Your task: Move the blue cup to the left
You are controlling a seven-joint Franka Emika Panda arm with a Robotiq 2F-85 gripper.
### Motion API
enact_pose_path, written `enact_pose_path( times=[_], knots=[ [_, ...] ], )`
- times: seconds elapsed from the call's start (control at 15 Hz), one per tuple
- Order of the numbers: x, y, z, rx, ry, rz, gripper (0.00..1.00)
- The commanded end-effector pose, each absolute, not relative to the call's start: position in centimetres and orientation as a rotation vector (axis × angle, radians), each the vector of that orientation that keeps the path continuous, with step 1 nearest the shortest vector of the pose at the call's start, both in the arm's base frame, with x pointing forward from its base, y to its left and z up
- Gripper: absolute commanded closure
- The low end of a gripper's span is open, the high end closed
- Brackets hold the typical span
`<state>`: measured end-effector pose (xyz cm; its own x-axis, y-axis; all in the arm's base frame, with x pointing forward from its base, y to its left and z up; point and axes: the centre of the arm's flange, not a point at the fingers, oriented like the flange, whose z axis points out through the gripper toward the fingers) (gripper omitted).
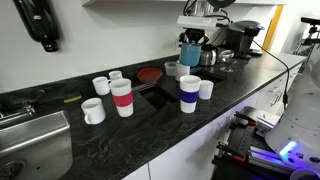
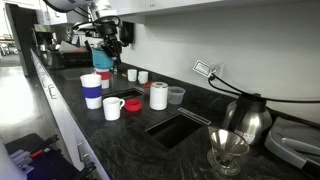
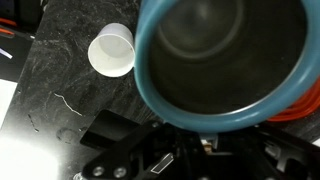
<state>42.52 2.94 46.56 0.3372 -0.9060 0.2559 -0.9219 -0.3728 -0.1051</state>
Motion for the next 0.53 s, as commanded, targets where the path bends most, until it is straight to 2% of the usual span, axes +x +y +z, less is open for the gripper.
enact_pose_path(
  times=[0.0,0.47],
  knots=[
    [42.5,3.2,46.5,2.524,-1.723,0.421,0.96],
    [42.5,9.6,47.1,2.644,-1.596,0.451,0.96]
  ],
)
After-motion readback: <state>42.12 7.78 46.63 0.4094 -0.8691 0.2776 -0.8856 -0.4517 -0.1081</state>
